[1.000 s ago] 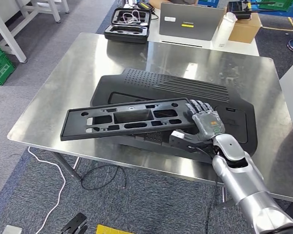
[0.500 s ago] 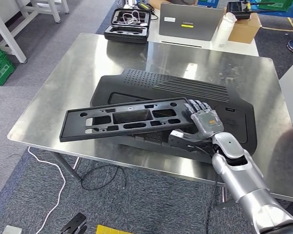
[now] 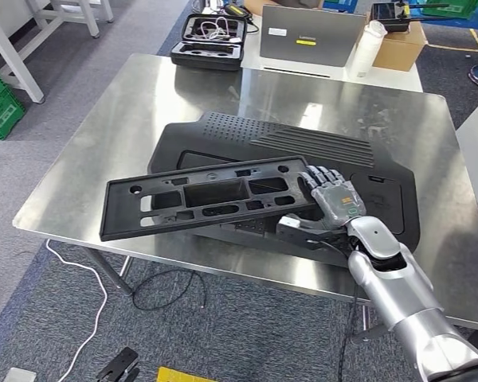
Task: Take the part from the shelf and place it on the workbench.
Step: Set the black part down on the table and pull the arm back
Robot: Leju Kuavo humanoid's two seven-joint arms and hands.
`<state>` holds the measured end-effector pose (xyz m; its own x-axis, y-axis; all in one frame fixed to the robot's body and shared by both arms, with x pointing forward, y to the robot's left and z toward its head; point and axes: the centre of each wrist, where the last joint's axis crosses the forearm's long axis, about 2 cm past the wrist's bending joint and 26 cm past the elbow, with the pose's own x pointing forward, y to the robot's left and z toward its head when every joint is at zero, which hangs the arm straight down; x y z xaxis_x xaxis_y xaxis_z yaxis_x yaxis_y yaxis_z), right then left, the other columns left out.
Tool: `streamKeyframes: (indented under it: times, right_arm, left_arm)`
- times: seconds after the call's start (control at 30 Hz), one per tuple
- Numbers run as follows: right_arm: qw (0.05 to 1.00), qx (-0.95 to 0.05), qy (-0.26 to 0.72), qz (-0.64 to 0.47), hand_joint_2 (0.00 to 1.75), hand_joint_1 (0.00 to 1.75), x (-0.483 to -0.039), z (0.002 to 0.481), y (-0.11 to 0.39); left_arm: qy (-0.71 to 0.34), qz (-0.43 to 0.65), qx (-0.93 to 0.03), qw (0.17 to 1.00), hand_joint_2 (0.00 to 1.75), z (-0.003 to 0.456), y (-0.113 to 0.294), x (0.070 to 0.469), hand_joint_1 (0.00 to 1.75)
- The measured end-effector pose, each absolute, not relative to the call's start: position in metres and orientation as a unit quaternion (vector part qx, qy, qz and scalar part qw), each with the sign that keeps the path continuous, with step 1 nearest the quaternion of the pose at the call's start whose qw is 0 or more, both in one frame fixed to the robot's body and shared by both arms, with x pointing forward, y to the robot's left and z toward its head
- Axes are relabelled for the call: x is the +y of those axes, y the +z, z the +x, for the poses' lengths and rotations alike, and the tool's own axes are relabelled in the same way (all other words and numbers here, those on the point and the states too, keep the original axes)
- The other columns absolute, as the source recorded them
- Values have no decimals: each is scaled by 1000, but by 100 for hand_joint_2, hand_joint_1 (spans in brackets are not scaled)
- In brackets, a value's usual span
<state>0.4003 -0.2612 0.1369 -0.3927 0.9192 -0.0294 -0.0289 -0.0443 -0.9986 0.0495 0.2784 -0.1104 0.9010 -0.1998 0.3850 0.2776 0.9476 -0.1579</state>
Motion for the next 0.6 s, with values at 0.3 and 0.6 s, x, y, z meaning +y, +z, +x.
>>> streamKeyframes:
  times: [0.3,0.6]
  right_arm:
    - [386,-568,613,-390,0,0,-263,400,136]
    - [370,-530,645,-407,0,0,-279,407,148]
  left_arm:
    - [-122,-104,-185,969,0,50,-110,279,0]
    - [-112,-101,-183,971,0,49,-111,280,0]
